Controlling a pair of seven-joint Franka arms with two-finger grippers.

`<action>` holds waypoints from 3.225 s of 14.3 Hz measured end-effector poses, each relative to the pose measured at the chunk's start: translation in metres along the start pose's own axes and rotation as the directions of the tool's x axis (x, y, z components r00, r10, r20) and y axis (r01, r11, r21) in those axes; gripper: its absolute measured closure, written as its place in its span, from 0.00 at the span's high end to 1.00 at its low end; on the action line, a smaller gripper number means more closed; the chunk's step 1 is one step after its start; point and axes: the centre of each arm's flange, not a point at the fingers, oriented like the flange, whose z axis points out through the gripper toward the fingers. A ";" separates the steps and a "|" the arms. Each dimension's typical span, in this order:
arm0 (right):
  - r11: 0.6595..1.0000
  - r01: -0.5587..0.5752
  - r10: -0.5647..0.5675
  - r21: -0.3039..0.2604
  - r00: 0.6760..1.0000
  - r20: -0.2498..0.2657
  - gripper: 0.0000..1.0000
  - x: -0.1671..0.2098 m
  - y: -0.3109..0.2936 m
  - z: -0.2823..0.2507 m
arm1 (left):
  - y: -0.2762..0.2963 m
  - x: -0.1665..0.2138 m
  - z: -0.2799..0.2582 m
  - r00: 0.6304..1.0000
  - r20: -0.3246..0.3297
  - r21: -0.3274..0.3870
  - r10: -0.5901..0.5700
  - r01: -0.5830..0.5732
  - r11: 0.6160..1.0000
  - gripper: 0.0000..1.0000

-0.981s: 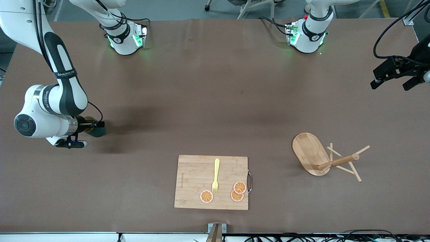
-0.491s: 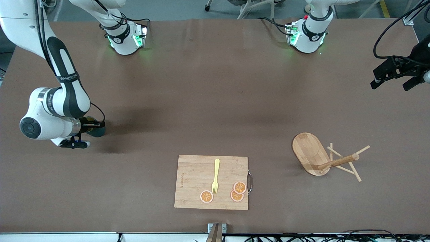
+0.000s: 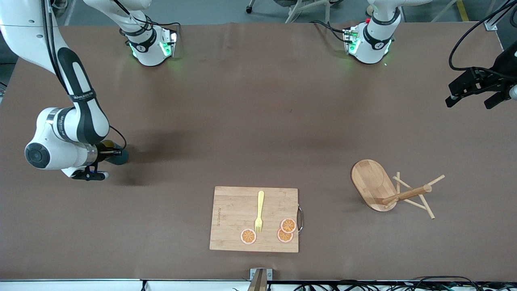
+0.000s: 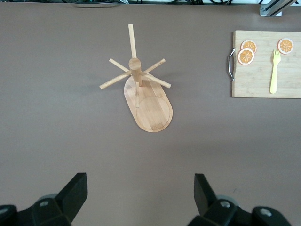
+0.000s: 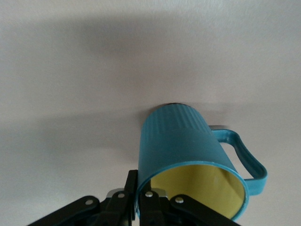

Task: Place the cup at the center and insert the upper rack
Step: 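Lift the teal mug and carry it toward the table center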

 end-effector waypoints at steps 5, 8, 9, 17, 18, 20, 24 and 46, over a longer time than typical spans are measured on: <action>0.999 0.034 -0.034 -0.006 0.999 0.017 0.05 0.005 -0.020 -0.051 | 0.000 0.000 0.000 1.000 0.000 0.000 0.000 0.000 1.000 1.00; 0.993 0.112 -0.112 -0.029 0.994 -0.005 0.05 0.007 -0.077 -0.069 | 0.000 0.000 0.000 1.000 0.000 0.000 0.000 0.000 1.000 1.00; 0.992 0.126 -0.127 -0.023 0.992 -0.012 0.05 0.005 -0.105 -0.071 | 0.000 0.000 0.000 1.000 0.000 0.000 0.000 0.000 1.000 1.00; 0.972 0.230 -0.232 -0.036 0.972 -0.037 0.05 -0.051 -0.336 -0.062 | 0.000 0.000 0.000 1.000 0.000 0.000 -0.001 0.001 1.000 1.00; 0.975 0.217 -0.220 -0.048 0.974 -0.050 0.05 -0.062 -0.370 -0.055 | 0.000 0.000 0.000 1.000 0.000 0.000 -0.001 0.001 1.000 1.00; 0.984 0.169 -0.174 -0.061 0.982 -0.072 0.05 -0.078 -0.429 -0.040 | 0.000 0.000 0.000 1.000 0.000 0.000 -0.001 0.001 1.000 1.00; 0.992 0.127 -0.128 -0.013 0.987 -0.094 0.05 -0.100 -0.510 -0.011 | 0.000 0.000 0.000 1.000 0.000 0.000 -0.001 0.001 1.000 1.00; 0.998 0.047 -0.040 0.033 0.984 -0.176 0.78 -0.160 -0.644 0.026 | -0.001 0.000 0.000 1.000 0.000 0.000 -0.002 0.002 1.000 1.00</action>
